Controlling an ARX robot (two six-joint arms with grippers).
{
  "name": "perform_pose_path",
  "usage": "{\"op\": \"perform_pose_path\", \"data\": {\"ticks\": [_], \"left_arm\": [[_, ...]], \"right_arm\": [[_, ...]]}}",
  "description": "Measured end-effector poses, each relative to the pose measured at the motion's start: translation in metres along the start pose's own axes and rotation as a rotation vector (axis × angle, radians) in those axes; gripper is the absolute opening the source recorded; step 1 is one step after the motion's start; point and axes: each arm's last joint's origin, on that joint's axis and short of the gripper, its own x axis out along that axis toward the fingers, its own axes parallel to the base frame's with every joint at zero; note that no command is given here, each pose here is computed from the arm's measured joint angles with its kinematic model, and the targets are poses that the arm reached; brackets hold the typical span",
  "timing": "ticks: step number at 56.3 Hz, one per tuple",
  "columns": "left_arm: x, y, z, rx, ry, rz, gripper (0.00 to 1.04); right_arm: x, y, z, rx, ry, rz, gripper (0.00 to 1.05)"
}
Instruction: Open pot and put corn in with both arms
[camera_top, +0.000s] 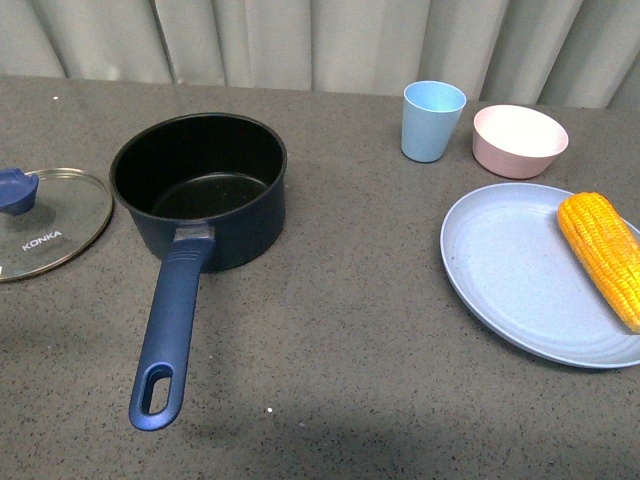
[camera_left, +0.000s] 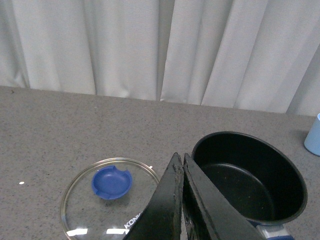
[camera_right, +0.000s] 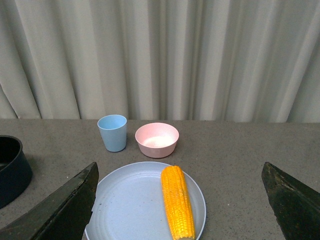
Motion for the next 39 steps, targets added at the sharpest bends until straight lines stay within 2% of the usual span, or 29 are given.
{"op": "perform_pose_path", "data": {"ticks": [18,39], "left_arm": [[-0.029,-0.016,0.014,0.003,0.004,-0.005,0.04],[-0.051,-0.016,0.02,0.003,-0.02,-0.001,0.04]], "right_arm": [[0.0,0.0,0.0,0.0,0.0,0.0,0.95],[0.0,0.0,0.0,0.0,0.0,0.0,0.95]]}}
